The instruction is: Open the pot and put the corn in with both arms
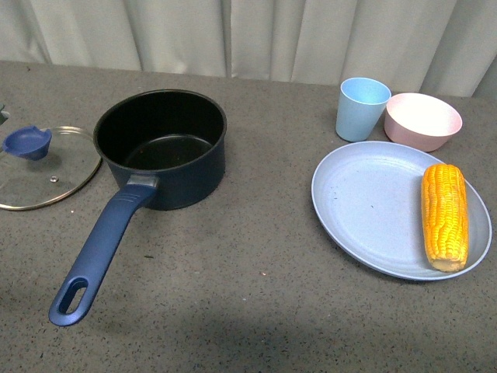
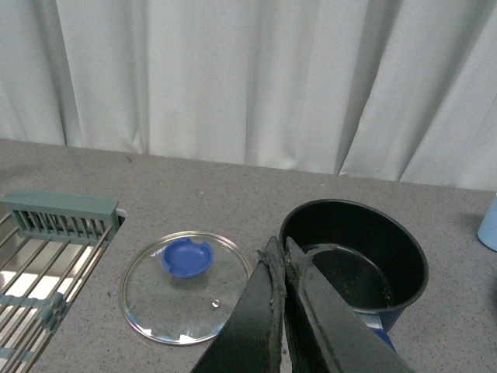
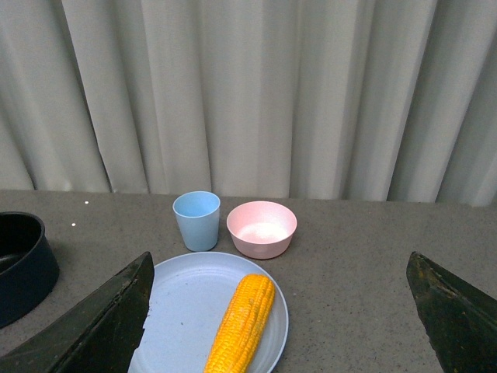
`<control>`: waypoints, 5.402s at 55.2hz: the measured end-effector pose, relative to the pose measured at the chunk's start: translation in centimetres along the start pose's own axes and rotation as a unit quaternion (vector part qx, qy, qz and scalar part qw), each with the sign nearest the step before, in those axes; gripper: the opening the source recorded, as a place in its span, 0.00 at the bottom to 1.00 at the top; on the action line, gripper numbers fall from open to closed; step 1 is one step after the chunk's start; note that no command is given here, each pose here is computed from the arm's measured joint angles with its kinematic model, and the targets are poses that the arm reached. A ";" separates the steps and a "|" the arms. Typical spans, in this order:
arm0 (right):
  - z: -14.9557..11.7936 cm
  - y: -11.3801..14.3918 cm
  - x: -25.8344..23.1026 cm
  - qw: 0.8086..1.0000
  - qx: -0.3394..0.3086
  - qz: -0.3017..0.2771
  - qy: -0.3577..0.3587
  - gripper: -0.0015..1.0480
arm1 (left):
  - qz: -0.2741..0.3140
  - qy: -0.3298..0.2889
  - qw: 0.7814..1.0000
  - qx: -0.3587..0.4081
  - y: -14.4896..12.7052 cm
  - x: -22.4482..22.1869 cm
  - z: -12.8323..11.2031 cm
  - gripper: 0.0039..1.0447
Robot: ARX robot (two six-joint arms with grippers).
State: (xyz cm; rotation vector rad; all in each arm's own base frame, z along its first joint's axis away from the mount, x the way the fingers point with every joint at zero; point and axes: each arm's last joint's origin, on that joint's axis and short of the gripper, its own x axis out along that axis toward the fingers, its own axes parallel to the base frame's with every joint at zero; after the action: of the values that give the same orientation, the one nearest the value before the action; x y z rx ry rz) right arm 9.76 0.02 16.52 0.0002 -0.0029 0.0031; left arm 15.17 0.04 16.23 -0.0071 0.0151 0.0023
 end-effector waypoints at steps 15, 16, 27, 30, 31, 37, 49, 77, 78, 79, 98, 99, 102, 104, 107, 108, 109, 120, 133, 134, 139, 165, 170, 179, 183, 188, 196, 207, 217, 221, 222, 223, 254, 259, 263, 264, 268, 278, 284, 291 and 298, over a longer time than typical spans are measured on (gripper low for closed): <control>0.0 0.0 0.0 1.000 0.000 0.000 0.000 0.91 | 0.000 -0.011 1.000 0.000 0.0 -1.2 0.6 0.03; 0.0 0.0 0.0 1.000 0.000 0.000 0.000 0.91 | 0.000 -0.011 1.000 0.000 0.0 -1.3 0.6 0.03; 0.0 0.0 0.0 1.000 0.000 0.000 0.000 0.91 | 0.000 -0.015 1.000 0.000 0.0 -2.1 0.9 0.03; 0.0 0.0 0.0 1.000 0.000 0.000 0.000 0.91 | 0.000 -0.016 1.000 0.000 0.0 -2.3 0.9 0.03; 0.0 0.0 0.0 1.000 0.000 0.000 0.000 0.91 | 0.000 -0.016 1.000 0.000 0.0 -2.4 0.9 0.03; 0.0 0.0 0.0 1.000 0.000 0.000 0.000 0.91 | 0.000 -0.018 1.000 0.000 0.0 -2.7 1.0 0.03; 0.0 0.0 0.0 1.000 0.000 0.000 0.000 0.91 | 0.000 -0.019 1.000 0.000 0.0 -3.4 1.1 0.03; 0.0 0.0 0.0 1.000 0.000 0.000 0.000 0.91 | 0.000 -0.019 1.000 0.000 0.0 -4.3 1.0 0.03; 0.0 0.0 0.0 1.000 0.000 0.000 0.000 0.91 | 0.000 -0.019 1.000 0.000 0.0 -4.4 1.0 0.03; 0.0 0.0 0.0 1.000 0.000 0.000 0.000 0.91 | 0.000 -0.019 1.000 0.000 0.0 -4.4 1.0 0.03; 0.0 0.0 0.0 1.000 0.000 0.000 0.000 0.91 | 0.000 -0.015 1.000 0.000 0.0 -5.5 0.7 0.19; 0.0 0.0 0.0 1.000 0.000 0.000 0.000 0.91 | 0.000 -0.016 1.000 0.000 0.0 -5.5 0.7 0.23; -0.2 0.0 0.1 0.997 -0.035 -0.045 0.042 0.91 | 0.000 -0.016 1.000 0.000 0.0 -5.5 0.7 0.37; -0.4 -0.1 0.3 0.994 -0.061 -0.069 0.066 0.91 | 0.000 -0.016 1.000 0.000 0.0 -5.5 0.7 0.44; -0.6 0.0 0.7 0.991 -0.078 -0.077 0.081 0.91 | 0.000 -0.016 1.000 0.000 0.0 -5.5 0.7 0.52; -0.6 0.0 0.9 0.990 -0.079 -0.077 0.084 0.91 | 0.000 -0.016 1.000 0.000 0.0 -5.5 0.7 0.54; -0.6 0.0 1.1 0.990 -0.080 -0.076 0.087 0.91 | 0.000 -0.016 1.000 0.000 0.0 -5.5 0.7 0.57; -0.1 0.5 5.4 0.989 -0.045 -0.067 0.122 0.91 | 0.000 -0.016 1.000 0.000 0.0 -5.5 0.7 0.90; -3.7 2.2 13.9 0.951 0.027 -0.078 0.298 0.91 | 0.000 -0.016 1.000 0.001 0.0 -5.5 0.7 0.94; -4.0 2.3 14.5 0.947 0.029 -0.082 0.310 0.91 | 0.000 -0.016 1.000 0.001 0.0 -5.5 0.7 0.94; -5.3 2.8 17.2 0.928 0.046 -0.109 0.354 0.91 | 0.000 -0.016 1.000 0.001 0.0 -5.5 0.7 0.94; -9.0 4.7 24.0 0.884 0.109 -0.129 0.437 0.91 | 0.000 -0.016 1.000 0.001 0.0 -5.5 0.7 0.94; -9.5 5.2 24.6 0.879 0.107 -0.123 0.449 0.91 | 0.000 -0.016 1.000 0.001 0.0 -5.5 0.7 0.94; -10.3 5.9 24.9 0.869 0.094 -0.116 0.471 0.91 | 0.000 -0.016 1.000 0.001 0.0 -5.5 0.7 0.94; -10.5 6.0 24.9 0.866 0.089 -0.116 0.479 0.76 | 0.000 -0.016 1.000 0.001 0.0 -5.5 0.7 0.94; -10.6 6.1 24.9 0.865 0.087 -0.115 0.482 0.60 | 0.000 -0.016 1.000 0.001 0.0 -5.5 0.7 0.94; -10.6 6.1 24.9 0.864 0.087 -0.113 0.483 0.35 | 0.000 -0.016 1.000 0.001 0.0 -5.5 0.7 0.94; -10.5 6.2 25.0 0.867 0.087 -0.104 0.480 0.16 | 0.000 -0.016 1.000 0.001 0.0 -5.5 0.7 0.94; -9.2 6.7 25.1 0.878 0.100 -0.073 0.462 0.08 | 0.000 -0.016 1.000 0.001 0.0 -5.5 0.7 0.94; -7.2 7.5 25.9 0.886 0.131 -0.029 0.443 0.07 | 0.000 -0.016 1.000 0.001 0.0 -5.5 0.7 0.94; -6.9 7.6 26.1 0.887 0.135 -0.023 0.441 0.07 | 0.000 -0.016 1.000 0.001 0.0 -5.5 0.7 0.94; -6.3 7.9 26.4 0.888 0.143 -0.010 0.437 0.06 | 0.000 -0.016 1.000 0.001 0.0 -5.5 0.7 0.94; 1.7 22.6 33.2 0.845 0.236 0.234 0.419 0.05 | 0.000 -0.016 1.000 0.001 0.0 -5.5 0.7 0.94; 1.1 24.1 33.3 0.839 0.233 0.240 0.430 0.05 | 0.000 -0.016 1.000 0.001 0.0 -5.5 0.7 0.94; 0.7 25.2 33.3 0.833 0.231 0.247 0.437 0.05 | 0.000 -0.016 1.000 0.001 0.0 -5.5 0.7 0.94; 0.6 25.5 33.2 0.832 0.231 0.248 0.439 0.05 | 0.000 -0.016 1.000 0.001 0.0 -5.5 0.7 0.94; 0.4 26.3 33.1 0.829 0.229 0.254 0.443 0.05 | 0.000 -0.016 1.000 0.001 0.0 -5.5 0.7 0.94; 0.0 28.1 32.6 0.819 0.225 0.268 0.454 0.05 | 0.000 -0.016 1.000 0.001 0.0 -5.5 0.7 0.94; -0.2 28.4 32.5 0.817 0.223 0.269 0.459 0.05 | 0.000 -0.016 1.000 0.001 0.0 -5.5 0.7 0.94; -0.2 28.4 32.6 0.817 0.224 0.268 0.459 0.26 | 0.000 -0.016 1.000 0.001 0.0 -5.5 0.7 0.94; -0.2 28.2 32.7 0.820 0.224 0.262 0.456 0.48 | 0.000 -0.016 1.000 0.001 0.0 -5.5 0.7 0.94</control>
State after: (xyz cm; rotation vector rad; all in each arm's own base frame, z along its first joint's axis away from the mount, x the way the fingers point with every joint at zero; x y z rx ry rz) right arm 42.39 28.30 16.40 0.4749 0.9695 0.5603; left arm 9.67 0.02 17.01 -0.0048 -0.0174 0.0019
